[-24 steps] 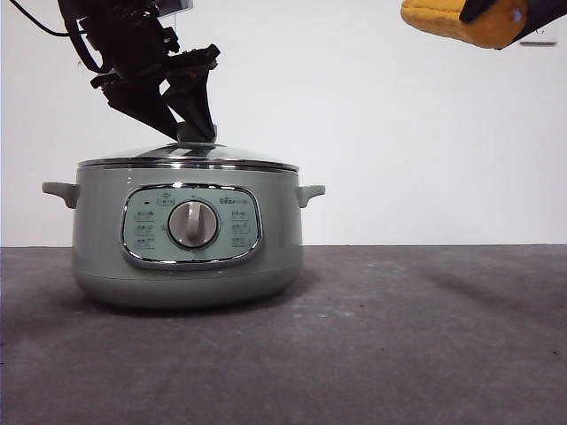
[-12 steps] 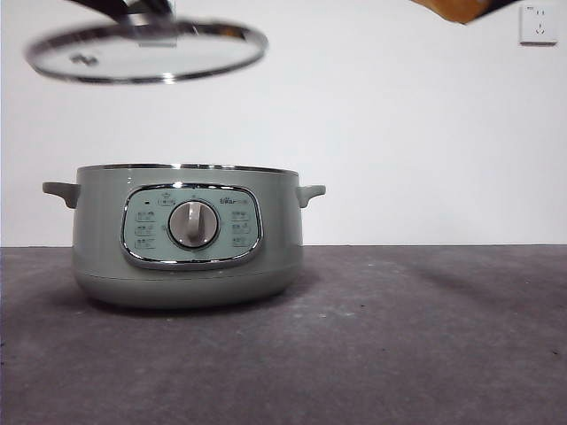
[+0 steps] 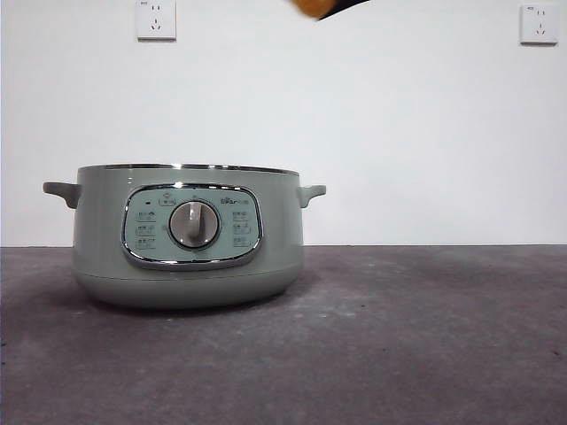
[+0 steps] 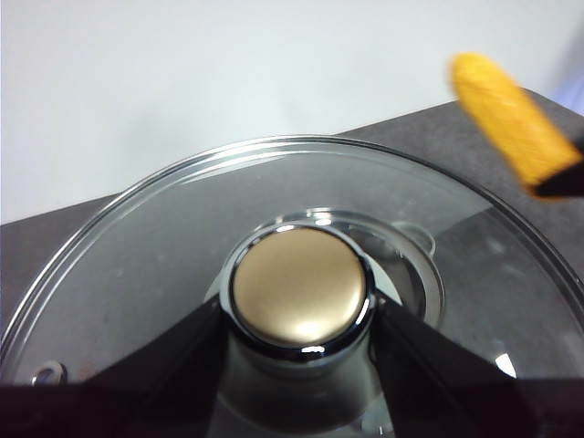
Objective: Pick up the corn,open the lid,put the corn in the pot,close the lid
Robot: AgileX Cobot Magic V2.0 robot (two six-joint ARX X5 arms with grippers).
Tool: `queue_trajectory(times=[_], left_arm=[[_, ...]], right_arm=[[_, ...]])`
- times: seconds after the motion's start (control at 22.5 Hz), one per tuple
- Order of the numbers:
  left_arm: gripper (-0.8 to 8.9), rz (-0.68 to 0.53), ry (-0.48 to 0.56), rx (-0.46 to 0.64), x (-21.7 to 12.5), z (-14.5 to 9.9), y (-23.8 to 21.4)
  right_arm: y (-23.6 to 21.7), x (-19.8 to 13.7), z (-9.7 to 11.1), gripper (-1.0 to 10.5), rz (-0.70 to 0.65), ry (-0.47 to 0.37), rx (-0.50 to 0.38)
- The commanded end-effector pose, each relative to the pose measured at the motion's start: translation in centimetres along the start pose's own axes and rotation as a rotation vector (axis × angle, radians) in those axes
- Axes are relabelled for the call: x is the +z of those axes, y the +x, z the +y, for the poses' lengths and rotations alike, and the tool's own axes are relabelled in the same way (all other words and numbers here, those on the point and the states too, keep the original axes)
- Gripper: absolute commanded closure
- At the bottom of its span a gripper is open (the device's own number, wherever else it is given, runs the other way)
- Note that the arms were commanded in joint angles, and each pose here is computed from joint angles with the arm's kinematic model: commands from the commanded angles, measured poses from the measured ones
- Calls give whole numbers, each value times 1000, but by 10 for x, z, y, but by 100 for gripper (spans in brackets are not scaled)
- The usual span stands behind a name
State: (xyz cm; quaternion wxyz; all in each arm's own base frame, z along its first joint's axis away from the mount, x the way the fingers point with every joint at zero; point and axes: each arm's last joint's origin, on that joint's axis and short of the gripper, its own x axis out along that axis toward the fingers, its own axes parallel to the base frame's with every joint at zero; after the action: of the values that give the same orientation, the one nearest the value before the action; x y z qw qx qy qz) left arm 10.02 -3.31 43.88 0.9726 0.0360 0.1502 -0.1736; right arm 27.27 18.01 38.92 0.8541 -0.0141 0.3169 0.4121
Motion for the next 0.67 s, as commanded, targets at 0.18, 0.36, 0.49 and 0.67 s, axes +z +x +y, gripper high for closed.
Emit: queue_trajectory(times=[0.18, 0.36, 0.49, 0.67], left_arm=[[821, -113, -36, 42, -12, -1, -56], [821, -123, -60, 43, -23, -3, -77], [821, -117, -61, 43, -29, -3, -85], [821, -99, -61, 43, -33, -3, -88]], right_arm=[[71, 25, 1, 959, 106, -51, -8], [117, 28, -1, 959, 166, -55, -21], [151, 23, -6, 959, 220, -52, -29], [187, 9, -10, 959, 294, -51, -49]])
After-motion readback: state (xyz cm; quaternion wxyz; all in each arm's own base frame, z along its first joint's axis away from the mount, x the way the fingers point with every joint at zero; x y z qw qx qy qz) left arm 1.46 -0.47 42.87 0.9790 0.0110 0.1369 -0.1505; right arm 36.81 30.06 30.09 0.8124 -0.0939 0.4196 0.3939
